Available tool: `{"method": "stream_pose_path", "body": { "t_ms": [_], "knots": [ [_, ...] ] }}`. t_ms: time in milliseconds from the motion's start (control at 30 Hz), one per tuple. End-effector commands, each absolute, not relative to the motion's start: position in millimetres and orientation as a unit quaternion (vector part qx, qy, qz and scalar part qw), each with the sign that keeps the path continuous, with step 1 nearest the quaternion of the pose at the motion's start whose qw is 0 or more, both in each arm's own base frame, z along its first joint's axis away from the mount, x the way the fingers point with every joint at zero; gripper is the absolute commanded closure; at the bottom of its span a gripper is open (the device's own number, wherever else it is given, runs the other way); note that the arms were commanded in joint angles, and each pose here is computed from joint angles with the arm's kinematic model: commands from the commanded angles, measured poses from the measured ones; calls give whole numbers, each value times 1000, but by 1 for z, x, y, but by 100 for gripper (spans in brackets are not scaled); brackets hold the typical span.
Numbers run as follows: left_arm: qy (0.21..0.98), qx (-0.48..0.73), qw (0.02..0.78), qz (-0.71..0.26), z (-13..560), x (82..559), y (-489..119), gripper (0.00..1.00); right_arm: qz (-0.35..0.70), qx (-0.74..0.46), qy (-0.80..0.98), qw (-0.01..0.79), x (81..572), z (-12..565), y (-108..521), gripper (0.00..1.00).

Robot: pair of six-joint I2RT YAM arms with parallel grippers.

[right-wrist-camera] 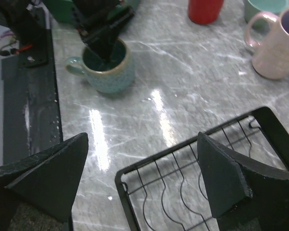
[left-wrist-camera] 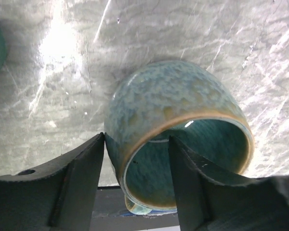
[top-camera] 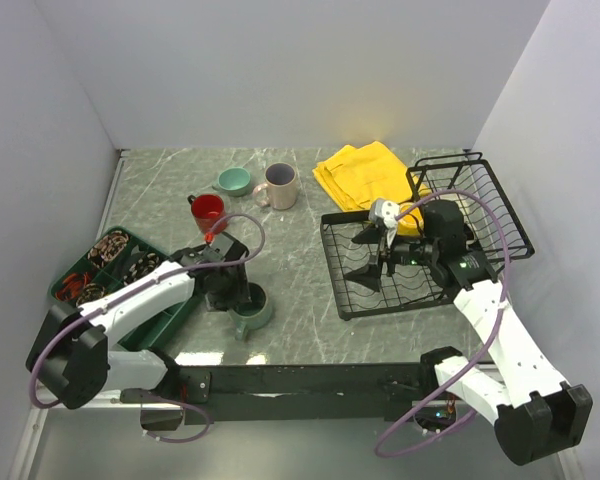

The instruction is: Load the cups into the dish rack

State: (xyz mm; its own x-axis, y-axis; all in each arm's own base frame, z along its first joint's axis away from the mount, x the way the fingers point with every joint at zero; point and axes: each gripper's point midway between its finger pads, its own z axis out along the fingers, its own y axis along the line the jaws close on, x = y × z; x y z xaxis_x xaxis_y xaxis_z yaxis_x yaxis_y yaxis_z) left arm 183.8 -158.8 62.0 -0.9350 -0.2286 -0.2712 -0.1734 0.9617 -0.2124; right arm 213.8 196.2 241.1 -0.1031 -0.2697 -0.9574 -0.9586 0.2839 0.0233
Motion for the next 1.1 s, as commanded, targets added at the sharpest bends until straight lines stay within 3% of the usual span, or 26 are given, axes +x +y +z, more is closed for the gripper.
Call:
{"method": "stream_pose_path", "body": {
  "t_ms": [0, 167, 367, 467, 567, 600, 667, 867, 1067],
  "knots": [
    [976, -89, 170, -104, 71, 197, -168, 42, 400, -485, 608, 485, 201, 254, 203, 0],
    [979, -76, 158, -102, 62, 195, -170, 40, 471, -482, 596, 437, 184, 254, 212, 0],
    [982, -56, 151, -95, 59, 199, -173, 40, 481, -485, 597, 422, 186, 254, 214, 0],
    [983, -52, 152, -91, 60, 203, -174, 48, 481, -483, 596, 424, 185, 253, 214, 0],
    [981, -48, 156, -109, 67, 205, -181, 69, 474, -481, 602, 426, 186, 249, 213, 0],
    [980, -46, 157, -117, 69, 205, -184, 83, 472, -481, 603, 427, 186, 249, 213, 0],
    [975, -48, 164, -139, 77, 206, -191, 90, 472, -481, 606, 423, 185, 247, 213, 0],
    [932, -56, 198, -299, 124, 217, -237, 99, 482, -489, 608, 400, 178, 253, 220, 0],
    [812, -96, 333, -470, 243, 265, -270, 99, 536, -467, 626, 320, 171, 266, 231, 0]
  ]
}}
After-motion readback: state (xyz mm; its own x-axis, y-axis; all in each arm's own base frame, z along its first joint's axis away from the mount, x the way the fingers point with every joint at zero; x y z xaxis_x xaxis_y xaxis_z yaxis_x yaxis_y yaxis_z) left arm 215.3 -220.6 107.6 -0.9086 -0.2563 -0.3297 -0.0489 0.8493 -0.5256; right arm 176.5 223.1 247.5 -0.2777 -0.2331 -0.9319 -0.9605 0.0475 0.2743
